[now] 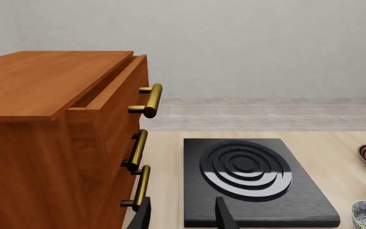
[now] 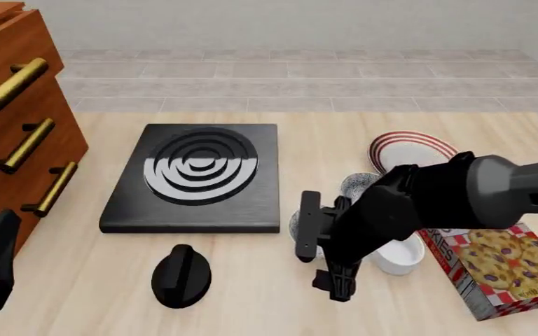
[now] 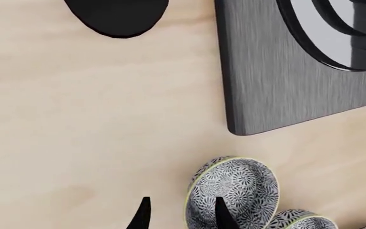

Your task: Pick the akita bowl from table center and place it on the plate.

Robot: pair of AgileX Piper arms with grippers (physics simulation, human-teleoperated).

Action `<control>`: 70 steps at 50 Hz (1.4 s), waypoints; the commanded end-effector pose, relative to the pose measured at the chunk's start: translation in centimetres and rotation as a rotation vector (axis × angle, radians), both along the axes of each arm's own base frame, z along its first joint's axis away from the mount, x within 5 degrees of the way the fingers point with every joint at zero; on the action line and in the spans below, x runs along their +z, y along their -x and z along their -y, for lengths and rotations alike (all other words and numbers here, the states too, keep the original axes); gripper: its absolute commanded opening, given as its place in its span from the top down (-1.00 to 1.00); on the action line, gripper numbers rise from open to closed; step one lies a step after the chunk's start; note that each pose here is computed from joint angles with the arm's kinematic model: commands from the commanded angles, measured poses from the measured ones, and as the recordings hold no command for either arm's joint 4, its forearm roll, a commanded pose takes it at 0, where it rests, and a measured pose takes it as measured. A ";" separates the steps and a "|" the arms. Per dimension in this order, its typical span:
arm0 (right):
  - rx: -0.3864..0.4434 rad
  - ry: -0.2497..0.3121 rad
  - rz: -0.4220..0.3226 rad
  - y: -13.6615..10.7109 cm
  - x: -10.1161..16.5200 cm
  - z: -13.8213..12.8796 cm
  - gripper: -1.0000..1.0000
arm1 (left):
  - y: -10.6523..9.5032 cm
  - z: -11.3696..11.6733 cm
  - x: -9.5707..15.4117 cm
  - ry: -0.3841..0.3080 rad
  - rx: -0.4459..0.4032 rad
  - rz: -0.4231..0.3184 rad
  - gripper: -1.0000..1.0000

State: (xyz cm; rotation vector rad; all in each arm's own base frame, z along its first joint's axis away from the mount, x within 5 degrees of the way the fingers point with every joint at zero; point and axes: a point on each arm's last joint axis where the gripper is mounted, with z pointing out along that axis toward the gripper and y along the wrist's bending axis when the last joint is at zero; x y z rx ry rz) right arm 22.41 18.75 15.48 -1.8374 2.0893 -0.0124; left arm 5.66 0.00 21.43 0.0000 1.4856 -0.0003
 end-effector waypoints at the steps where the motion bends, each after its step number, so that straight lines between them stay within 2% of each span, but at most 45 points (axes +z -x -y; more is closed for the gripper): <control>1: -0.020 0.005 -0.007 -0.3 -0.5 0.5 -1.00 | 0.0 0.0 0.0 0.000 0.000 0.001 -1.00; 21: -0.041 0.016 -0.029 -0.2 -2.1 0.7 -1.00 | 0.0 0.0 0.0 0.000 0.000 0.001 -1.00; 32: -0.038 0.008 -0.018 -0.2 -1.5 0.7 -1.00 | 0.0 0.0 0.0 0.000 0.000 -0.001 -1.00; 33: -0.037 0.007 -0.017 -0.2 -1.4 0.7 1.00 | 0.0 0.0 0.0 0.000 0.000 -0.001 -1.00; 40: -0.028 0.003 -0.017 0.1 -0.5 0.3 1.00 | 0.0 0.0 0.0 0.000 0.000 0.000 -1.00; 48: -0.013 -0.005 -0.041 2.0 0.4 -1.1 1.00 | 0.0 0.0 0.0 0.000 0.000 0.000 -1.00; 52: -0.020 -0.015 -0.032 2.0 1.2 -0.8 1.00 | 0.0 0.0 0.0 0.000 0.000 0.000 -1.00; 70: -0.017 -0.056 0.006 3.1 6.6 -0.1 1.00 | 0.0 0.0 0.0 0.000 0.000 0.000 -1.00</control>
